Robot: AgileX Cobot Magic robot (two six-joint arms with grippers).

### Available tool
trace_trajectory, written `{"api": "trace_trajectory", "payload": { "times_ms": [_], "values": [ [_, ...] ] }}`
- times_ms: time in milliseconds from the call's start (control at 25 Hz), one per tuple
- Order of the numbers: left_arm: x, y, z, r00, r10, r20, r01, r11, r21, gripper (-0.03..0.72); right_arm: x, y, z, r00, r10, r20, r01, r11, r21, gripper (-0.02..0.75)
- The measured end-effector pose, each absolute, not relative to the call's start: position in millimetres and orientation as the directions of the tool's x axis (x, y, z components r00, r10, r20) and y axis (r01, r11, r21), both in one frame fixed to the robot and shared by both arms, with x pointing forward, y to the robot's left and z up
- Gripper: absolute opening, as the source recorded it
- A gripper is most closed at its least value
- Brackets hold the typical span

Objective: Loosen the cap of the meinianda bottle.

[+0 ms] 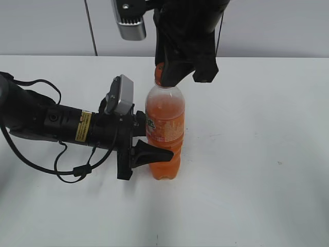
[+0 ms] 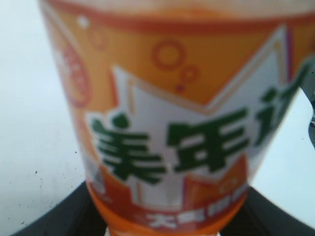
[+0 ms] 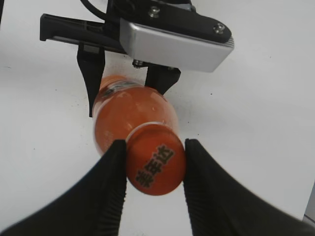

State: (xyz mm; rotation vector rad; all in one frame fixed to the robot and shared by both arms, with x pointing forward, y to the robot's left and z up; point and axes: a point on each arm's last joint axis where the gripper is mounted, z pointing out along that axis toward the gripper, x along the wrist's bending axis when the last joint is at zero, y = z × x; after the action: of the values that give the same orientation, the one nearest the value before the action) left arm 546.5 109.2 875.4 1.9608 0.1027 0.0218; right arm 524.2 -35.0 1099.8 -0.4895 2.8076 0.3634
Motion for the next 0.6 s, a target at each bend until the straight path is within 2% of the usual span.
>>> {"api": "trace_trajectory", "payload": {
  "times_ms": [320, 600],
  "values": [
    [546, 109, 875, 0.996, 0.082, -0.033, 0.062, -0.379, 0.923, 0.38, 523, -35, 1101, -0.908, -0.291, -0.3, -0.361, 0.908, 0.212, 0.27],
    [546, 109, 876, 0.996, 0.082, -0.033, 0.062, -0.378, 0.924, 0.38, 517, -38, 1117, -0.903, -0.28, -0.326, -0.367, 0.897, 0.246, 0.269]
  ]
}}
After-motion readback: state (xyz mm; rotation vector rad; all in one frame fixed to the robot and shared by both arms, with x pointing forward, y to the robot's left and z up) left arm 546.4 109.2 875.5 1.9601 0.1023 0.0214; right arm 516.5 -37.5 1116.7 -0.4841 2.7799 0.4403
